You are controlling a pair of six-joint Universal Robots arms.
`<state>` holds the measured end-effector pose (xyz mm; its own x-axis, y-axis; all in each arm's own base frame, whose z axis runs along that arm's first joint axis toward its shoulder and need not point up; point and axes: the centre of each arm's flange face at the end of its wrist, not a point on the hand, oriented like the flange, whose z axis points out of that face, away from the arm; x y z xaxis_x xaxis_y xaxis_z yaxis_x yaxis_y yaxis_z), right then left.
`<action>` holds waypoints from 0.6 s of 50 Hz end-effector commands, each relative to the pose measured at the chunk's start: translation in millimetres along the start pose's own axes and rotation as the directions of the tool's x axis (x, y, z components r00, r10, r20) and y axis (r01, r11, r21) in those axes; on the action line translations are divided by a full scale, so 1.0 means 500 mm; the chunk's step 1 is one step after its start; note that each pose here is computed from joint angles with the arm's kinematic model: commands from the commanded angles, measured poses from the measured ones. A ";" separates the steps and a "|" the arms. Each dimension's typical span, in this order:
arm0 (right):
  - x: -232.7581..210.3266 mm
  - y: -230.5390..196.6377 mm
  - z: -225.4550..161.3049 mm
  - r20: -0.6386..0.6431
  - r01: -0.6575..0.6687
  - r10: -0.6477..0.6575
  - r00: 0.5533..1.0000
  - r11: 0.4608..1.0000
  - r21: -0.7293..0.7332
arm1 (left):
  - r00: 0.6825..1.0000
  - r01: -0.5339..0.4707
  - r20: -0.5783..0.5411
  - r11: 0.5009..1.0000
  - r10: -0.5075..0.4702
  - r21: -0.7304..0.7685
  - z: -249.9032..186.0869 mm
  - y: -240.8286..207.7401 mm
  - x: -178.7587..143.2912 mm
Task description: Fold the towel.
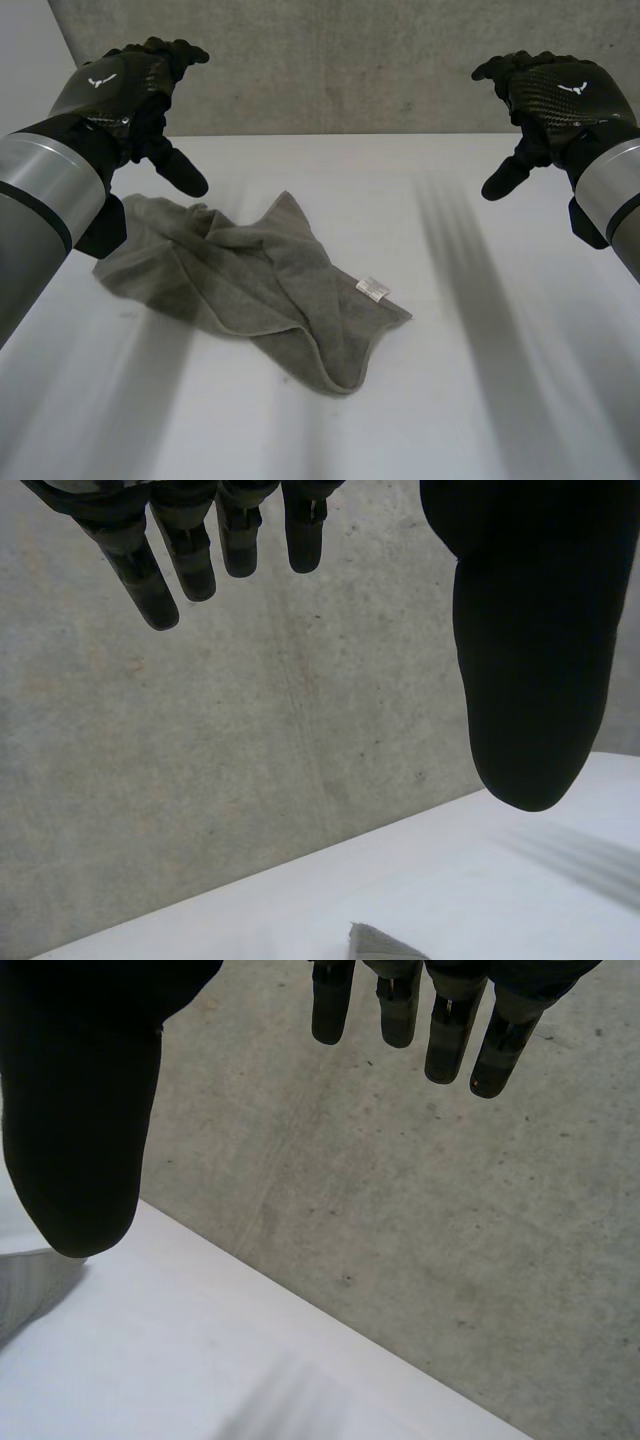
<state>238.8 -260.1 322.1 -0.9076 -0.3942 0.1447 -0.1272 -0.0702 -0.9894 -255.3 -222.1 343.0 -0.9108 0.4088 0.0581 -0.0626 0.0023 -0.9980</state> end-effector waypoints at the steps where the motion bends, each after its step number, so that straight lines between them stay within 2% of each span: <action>1: -0.017 0.012 -0.002 0.088 0.038 -0.035 0.995 0.999 -0.028 | 0.997 -0.072 -0.013 0.997 0.072 -0.034 0.012 0.020 0.000; 2: -0.017 0.012 -0.002 0.089 0.038 -0.035 0.995 0.999 -0.028 | 0.997 -0.072 -0.013 0.997 0.072 -0.034 0.012 0.021 0.000; 4: -0.035 0.036 -0.009 0.162 0.094 -0.079 0.984 0.992 -0.089 | 0.987 -0.161 -0.013 0.983 0.160 -0.088 0.022 0.047 -0.005; 5: -0.035 0.037 -0.009 0.162 0.095 -0.079 0.984 0.992 -0.089 | 0.987 -0.161 -0.014 0.983 0.161 -0.088 0.022 0.047 -0.005; 6: -0.041 0.054 -0.009 0.191 0.132 -0.107 0.976 0.983 -0.125 | 0.977 -0.215 -0.012 0.969 0.215 -0.124 0.027 0.063 -0.014; 7: -0.046 0.074 -0.006 0.222 0.171 -0.134 0.966 0.972 -0.160 | 0.976 -0.215 -0.012 0.969 0.216 -0.124 0.027 0.064 -0.014; 9: -0.051 0.092 -0.004 0.250 0.205 -0.155 0.956 0.960 -0.188 | 0.949 -0.308 0.005 0.930 0.315 -0.200 0.045 0.101 -0.050; 10: -0.051 0.093 -0.004 0.250 0.205 -0.155 0.956 0.960 -0.188 | 0.949 -0.308 0.005 0.930 0.315 -0.201 0.045 0.102 -0.050; 12: -0.076 0.132 -0.005 0.325 0.262 -0.183 0.928 0.940 -0.218 | 0.926 -0.363 -0.004 0.891 0.377 -0.273 0.059 0.145 -0.084; 16: -0.101 0.181 -0.009 0.411 0.288 -0.169 0.896 0.925 -0.246 | 0.924 -0.373 -0.040 0.871 0.381 -0.318 0.075 0.189 -0.109; 20: -0.133 0.260 -0.006 0.522 0.273 -0.114 0.846 0.931 -0.240 | 0.938 -0.345 -0.119 0.868 0.324 -0.356 0.094 0.256 -0.131; 24: -0.147 0.302 -0.002 0.551 0.264 -0.108 0.827 0.941 -0.213 | 0.942 -0.333 -0.161 0.869 0.293 -0.366 0.102 0.295 -0.137; 30: -0.168 0.359 0.004 0.566 0.261 -0.116 0.816 0.948 -0.182 | 0.949 -0.315 -0.135 0.876 0.285 -0.365 0.113 0.328 -0.166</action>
<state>287.9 -241.0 154.5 -0.5115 -0.8254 0.2390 -0.4451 0.0166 -0.8953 -219.1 -300.1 189.3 -0.8175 0.5215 -0.2446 0.3978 0.2039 -0.8945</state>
